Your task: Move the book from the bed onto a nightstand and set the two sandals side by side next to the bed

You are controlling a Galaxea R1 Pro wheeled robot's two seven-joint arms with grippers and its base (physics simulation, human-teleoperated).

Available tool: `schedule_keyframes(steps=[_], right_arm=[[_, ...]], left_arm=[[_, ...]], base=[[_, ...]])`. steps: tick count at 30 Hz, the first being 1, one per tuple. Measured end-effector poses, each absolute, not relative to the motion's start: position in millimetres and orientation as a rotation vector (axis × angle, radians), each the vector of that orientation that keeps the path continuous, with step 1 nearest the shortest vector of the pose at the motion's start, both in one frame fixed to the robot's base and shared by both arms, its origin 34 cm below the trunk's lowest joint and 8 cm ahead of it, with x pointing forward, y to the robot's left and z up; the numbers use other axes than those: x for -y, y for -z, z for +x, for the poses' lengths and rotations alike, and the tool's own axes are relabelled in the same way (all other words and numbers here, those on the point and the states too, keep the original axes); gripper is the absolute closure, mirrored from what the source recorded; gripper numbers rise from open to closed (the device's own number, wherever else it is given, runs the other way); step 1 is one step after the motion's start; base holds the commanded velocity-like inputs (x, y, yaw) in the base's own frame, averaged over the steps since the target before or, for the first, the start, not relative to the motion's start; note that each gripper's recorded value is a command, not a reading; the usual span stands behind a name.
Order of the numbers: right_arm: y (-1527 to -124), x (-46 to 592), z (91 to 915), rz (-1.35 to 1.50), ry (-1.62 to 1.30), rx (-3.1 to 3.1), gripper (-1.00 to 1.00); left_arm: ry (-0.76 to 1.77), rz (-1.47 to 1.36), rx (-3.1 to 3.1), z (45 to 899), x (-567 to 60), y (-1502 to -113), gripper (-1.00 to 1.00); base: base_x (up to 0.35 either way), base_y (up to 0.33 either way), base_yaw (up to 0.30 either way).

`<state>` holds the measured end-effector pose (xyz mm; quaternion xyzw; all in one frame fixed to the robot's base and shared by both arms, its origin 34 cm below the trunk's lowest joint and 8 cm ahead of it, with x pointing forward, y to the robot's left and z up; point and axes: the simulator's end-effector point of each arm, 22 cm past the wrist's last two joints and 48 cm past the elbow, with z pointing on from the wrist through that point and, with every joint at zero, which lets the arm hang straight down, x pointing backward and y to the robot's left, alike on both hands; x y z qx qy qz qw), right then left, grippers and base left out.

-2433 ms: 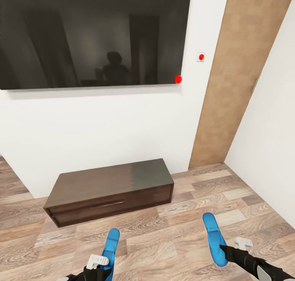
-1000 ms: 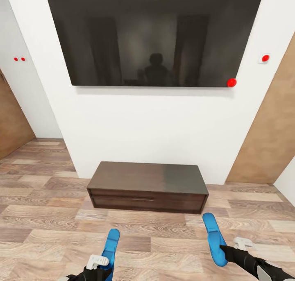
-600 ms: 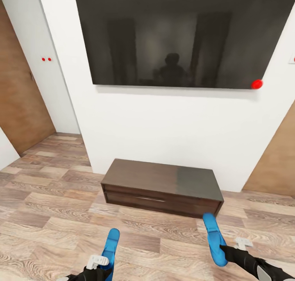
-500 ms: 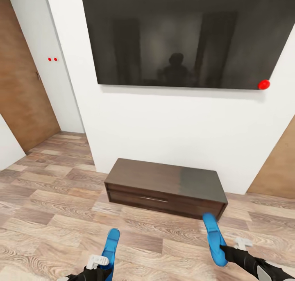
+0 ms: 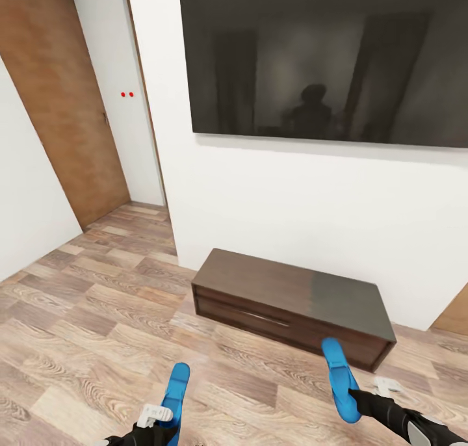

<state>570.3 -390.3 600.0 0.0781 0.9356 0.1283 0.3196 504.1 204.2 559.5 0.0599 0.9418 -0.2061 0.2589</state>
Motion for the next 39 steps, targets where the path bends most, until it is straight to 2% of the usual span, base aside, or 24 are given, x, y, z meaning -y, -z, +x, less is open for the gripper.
schedule_keyframes(steps=[15, 22, 31, 39], right_arm=[[-599.5, 389.5, 570.0, 0.206, -0.338, -2.46, 1.0], [-579.4, 353.3, 545.8, 0.223, -0.405, -2.512, 1.0], [-575.4, 348.2, 538.0, 0.234, -0.408, -2.501, 1.0], [-571.4, 345.2, 530.6, 0.236, -0.415, -2.517, 1.0]], left_arm=[[0.551, 0.157, -2.554, 504.1, -206.0, -558.9, 1.0], [0.548, 0.158, -2.554, 504.1, -206.8, -558.8, 1.0], [0.543, 0.155, -2.564, 501.0, -211.5, -556.8, 1.0], [0.556, 0.141, -2.631, 469.2, -218.2, -541.2, 1.0]], base=[[0.0, 0.0, 0.292], [0.0, 0.0, 0.293], [0.0, 0.0, 0.293], [0.0, 0.0, 0.293]])
